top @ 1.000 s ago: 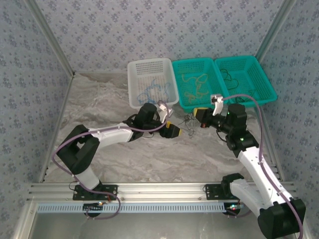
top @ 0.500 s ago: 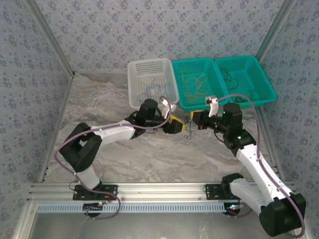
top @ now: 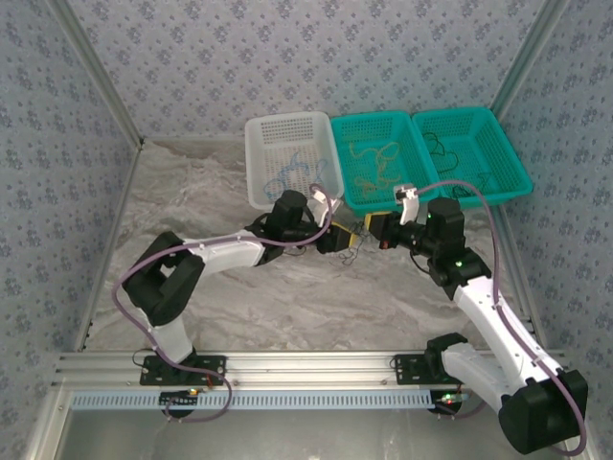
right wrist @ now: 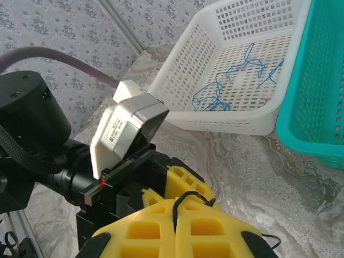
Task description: Untangle the cables
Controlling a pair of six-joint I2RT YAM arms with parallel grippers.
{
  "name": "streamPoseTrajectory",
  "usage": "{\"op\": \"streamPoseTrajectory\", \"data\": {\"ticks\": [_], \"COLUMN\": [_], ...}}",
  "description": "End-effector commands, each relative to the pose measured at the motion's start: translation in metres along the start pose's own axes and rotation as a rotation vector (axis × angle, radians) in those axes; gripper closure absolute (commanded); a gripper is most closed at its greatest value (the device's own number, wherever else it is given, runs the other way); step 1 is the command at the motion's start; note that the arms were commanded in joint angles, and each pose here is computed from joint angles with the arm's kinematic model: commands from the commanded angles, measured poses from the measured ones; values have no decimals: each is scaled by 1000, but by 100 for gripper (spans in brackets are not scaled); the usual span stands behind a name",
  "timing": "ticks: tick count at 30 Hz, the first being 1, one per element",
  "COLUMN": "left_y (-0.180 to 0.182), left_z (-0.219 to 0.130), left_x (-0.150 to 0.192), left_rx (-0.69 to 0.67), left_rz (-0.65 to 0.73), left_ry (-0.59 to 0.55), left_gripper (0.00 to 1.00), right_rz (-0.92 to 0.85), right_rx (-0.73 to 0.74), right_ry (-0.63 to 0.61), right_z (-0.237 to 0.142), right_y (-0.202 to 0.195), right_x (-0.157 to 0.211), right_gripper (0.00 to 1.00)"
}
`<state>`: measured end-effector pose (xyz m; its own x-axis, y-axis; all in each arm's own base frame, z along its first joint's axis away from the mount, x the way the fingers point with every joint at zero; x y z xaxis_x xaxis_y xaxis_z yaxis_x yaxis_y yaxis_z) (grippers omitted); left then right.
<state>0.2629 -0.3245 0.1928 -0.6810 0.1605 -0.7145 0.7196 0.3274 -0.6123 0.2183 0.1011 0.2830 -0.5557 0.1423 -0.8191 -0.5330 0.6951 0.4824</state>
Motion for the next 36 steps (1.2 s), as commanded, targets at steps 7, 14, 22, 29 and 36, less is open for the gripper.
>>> {"op": "streamPoseTrajectory", "data": {"ticks": [7,14,22,29,36], "left_y": [-2,5,46,70,68], "left_z": [11,12,-20,-47,-58], "left_x": [-2,1,8,15,8], "left_rx": [19,-55,-281,-382,-346], "left_rz": [3,-23,-219,-363,-437], "left_ry": [-1,-25,-187,-295,-403], "left_gripper": [48,79,100,100,100], "right_rz": [-7,-2,77,161,216], "right_rx": [1,33,316,497,447], "right_ry": [-49,-62,-233,-334,-374], "right_z": [-3,-6,-52,-87,-90], "right_y": [6,5,-18,-33,-44], "right_x": [-11,-11,-13,-17,-14], "right_gripper": [100,100,100,100,100]}}
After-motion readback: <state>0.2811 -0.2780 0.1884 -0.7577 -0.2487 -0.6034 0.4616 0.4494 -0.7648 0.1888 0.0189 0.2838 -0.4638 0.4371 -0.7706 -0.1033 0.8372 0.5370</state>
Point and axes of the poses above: each hand's point on the last joint's axis, 136 mm out from that joint toward the fingers, its own z axis out along the fingers, its own y axis along the line the jaws close on, x = y × z, the point moved 10 cm from there along -z, back along the fingers
